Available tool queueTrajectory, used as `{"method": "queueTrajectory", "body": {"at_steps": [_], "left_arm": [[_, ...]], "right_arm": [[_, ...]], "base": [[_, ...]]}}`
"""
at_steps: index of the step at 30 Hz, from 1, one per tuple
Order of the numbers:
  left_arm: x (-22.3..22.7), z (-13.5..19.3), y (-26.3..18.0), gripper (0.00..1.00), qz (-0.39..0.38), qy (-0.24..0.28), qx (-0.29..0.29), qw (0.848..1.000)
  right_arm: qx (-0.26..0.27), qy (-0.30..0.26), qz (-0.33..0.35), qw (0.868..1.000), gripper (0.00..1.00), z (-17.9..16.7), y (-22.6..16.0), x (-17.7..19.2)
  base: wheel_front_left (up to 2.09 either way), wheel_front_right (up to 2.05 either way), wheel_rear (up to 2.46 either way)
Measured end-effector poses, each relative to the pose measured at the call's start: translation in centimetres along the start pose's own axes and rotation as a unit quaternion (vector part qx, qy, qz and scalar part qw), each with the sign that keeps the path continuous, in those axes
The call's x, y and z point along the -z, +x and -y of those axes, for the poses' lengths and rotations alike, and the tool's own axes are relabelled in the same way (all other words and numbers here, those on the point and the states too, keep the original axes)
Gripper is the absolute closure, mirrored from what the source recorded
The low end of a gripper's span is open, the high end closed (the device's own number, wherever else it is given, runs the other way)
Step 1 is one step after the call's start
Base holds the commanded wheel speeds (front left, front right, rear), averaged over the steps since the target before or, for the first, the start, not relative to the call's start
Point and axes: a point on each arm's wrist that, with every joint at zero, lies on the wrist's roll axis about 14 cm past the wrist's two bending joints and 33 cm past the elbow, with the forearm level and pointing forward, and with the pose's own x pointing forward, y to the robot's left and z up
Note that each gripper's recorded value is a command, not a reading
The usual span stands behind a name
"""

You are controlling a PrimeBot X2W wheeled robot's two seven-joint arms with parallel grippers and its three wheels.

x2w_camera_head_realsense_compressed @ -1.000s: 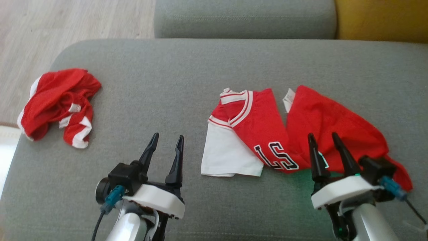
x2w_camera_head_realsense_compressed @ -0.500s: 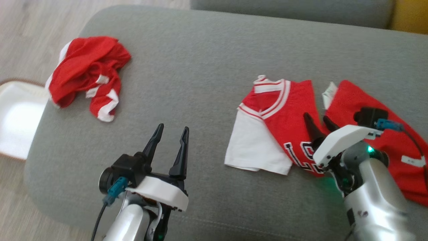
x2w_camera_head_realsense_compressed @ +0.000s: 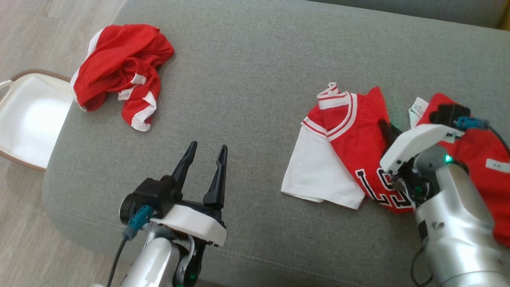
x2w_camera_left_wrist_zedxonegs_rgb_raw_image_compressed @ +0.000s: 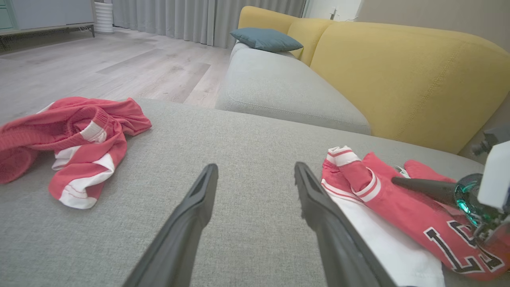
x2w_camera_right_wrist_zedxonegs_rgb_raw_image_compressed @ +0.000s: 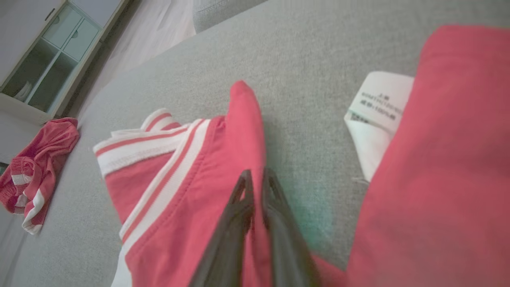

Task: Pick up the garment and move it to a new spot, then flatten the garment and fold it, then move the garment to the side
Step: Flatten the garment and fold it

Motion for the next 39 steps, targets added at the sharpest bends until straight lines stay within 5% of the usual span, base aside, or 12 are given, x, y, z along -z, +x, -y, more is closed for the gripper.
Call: {"method": "queueTrajectory", "body": {"at_steps": [12,19,26,27,28,29,32,39], "left_arm": [[-0.6,1.0,-0.2,0.00,0.009,-0.005,0.014,1.000],[-0.4,0.6,-0.1,0.00,0.005,-0.009,0.008,1.000],[-0.3,0.1,0.5,0.00,0.001,-0.007,0.001,1.000],[-0.2,-0.1,0.6,0.00,0.000,-0.008,-0.001,1.000],[-0.2,-0.2,0.8,0.00,-0.001,-0.009,-0.003,1.000],[-0.2,-0.3,0.9,0.00,-0.001,-0.008,-0.004,1.000],[0.1,-0.5,1.1,0.00,-0.006,-0.007,-0.007,1.000],[-0.1,0.9,1.8,0.00,0.000,-0.011,0.014,1.000]], "right_arm": [[0.025,-0.122,0.089,0.988,1.00,1.1,-1.6,-8.0],[0.057,-0.252,0.131,0.957,1.00,1.5,-1.7,-15.0],[0.100,-0.379,0.156,0.907,1.00,2.4,-0.5,-20.3],[0.104,-0.388,0.165,0.901,0.95,2.6,-0.3,-21.0],[0.110,-0.399,0.174,0.894,0.55,2.7,-0.2,-21.7],[0.115,-0.407,0.182,0.888,0.00,2.9,-0.1,-22.4],[0.122,-0.418,0.203,0.877,0.00,3.2,0.0,-23.5],[0.120,-0.402,0.216,0.882,0.00,3.7,-1.3,-21.5]], "base": [[0.00,0.00,0.00],[0.00,0.00,0.00],[0.00,0.00,0.00],[0.00,0.00,0.00],[0.00,0.00,0.00],[0.00,0.00,0.00],[0.00,0.00,0.00],[0.00,0.00,0.00]]}}
